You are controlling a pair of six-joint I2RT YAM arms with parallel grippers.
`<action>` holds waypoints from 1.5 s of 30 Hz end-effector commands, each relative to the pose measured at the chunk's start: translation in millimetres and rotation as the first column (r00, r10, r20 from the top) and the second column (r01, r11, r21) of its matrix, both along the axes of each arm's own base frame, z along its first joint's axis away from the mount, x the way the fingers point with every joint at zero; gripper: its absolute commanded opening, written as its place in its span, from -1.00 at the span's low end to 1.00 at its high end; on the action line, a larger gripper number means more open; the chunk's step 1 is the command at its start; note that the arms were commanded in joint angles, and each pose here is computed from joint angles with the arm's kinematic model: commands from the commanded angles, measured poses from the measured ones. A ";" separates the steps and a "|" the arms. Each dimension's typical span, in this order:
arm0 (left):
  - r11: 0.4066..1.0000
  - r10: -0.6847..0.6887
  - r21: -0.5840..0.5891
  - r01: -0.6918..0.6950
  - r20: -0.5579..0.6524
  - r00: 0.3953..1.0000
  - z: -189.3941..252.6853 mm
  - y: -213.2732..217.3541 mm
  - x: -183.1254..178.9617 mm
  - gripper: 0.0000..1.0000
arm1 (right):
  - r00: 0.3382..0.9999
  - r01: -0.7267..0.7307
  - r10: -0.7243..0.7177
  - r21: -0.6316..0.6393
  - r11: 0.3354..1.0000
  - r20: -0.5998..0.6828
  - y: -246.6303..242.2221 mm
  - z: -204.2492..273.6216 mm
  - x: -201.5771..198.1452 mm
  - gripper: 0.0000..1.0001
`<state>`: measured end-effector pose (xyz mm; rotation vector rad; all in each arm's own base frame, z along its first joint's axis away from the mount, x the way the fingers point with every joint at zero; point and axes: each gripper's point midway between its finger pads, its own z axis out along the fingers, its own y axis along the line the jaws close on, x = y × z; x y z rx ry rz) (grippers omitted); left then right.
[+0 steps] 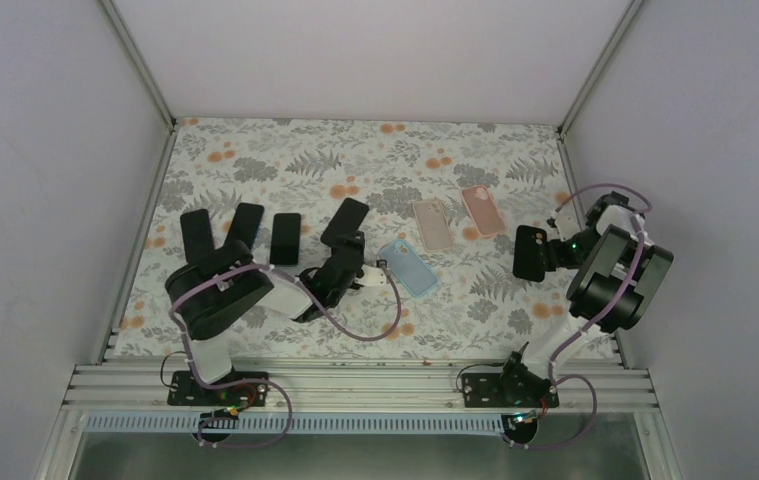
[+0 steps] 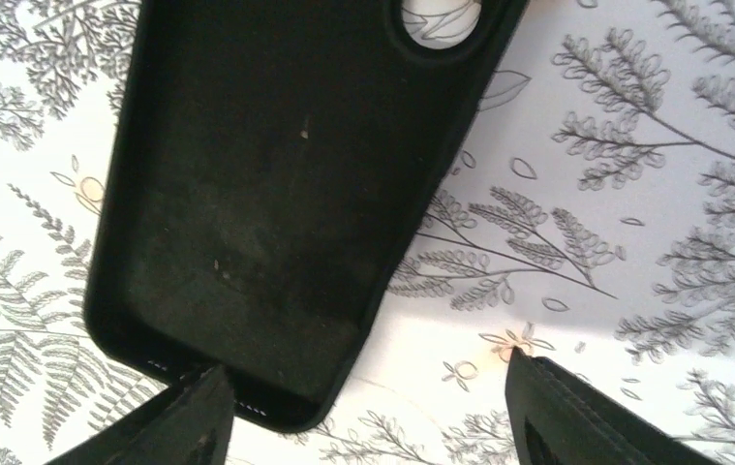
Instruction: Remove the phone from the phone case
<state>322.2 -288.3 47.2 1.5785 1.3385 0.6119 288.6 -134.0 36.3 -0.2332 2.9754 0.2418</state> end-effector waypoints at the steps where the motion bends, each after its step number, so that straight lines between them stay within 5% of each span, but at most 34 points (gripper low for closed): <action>1: 0.996 -0.092 -0.044 0.084 -0.235 0.968 -5.8 -19.6 -31.7 0.77 | 0.997 0.007 0.002 -0.120 0.993 0.080 -20.1 33.7 9.1 0.64; 3: 0.987 -0.153 -0.103 0.125 -0.347 0.925 9.5 -38.5 -42.5 0.99 | 0.989 0.010 0.010 -0.135 0.991 0.150 -19.0 62.4 18.8 0.98; 8: 0.958 -0.280 -0.215 0.190 -0.555 0.783 42.7 -63.7 -71.7 1.00 | 0.927 -0.075 0.088 -0.051 0.996 0.364 23.9 159.6 46.7 1.00; 14: 0.910 -0.352 -0.408 0.077 -0.661 0.663 104.6 -55.3 -40.7 1.00 | 0.726 -0.209 0.120 0.051 0.977 0.677 96.8 281.6 66.8 0.99; 18: 0.860 -0.369 -0.509 -0.024 -0.654 0.660 156.4 -26.3 -1.2 1.00 | 0.529 -0.190 0.041 0.071 0.979 0.848 117.9 331.9 62.0 1.00; 24: 0.794 -0.380 -0.591 -0.145 -0.668 0.640 198.2 31.7 40.6 1.00 | 0.358 -0.044 -0.097 0.121 0.992 0.929 106.5 331.5 52.8 0.99; 32: 0.726 -0.353 -0.618 -0.300 -0.711 0.608 212.8 82.0 62.7 1.00 | 0.365 0.085 -0.159 0.137 0.987 0.917 85.5 294.0 58.7 0.99; 35: 0.718 -0.319 -0.618 -0.320 -0.701 0.638 215.8 91.8 65.5 1.00 | 0.391 0.099 -0.173 0.145 0.984 0.904 83.1 284.5 63.9 1.00; 38: 0.700 -0.317 -0.640 -0.318 -0.677 0.664 221.2 93.3 64.8 1.00 | 0.391 0.137 -0.184 0.140 0.981 0.902 76.2 282.6 66.8 1.00; 45: 0.695 -0.341 -0.633 -0.341 -0.708 0.619 203.3 87.1 67.9 1.00 | 0.383 0.125 -0.132 0.091 0.988 0.914 78.3 279.2 66.3 1.00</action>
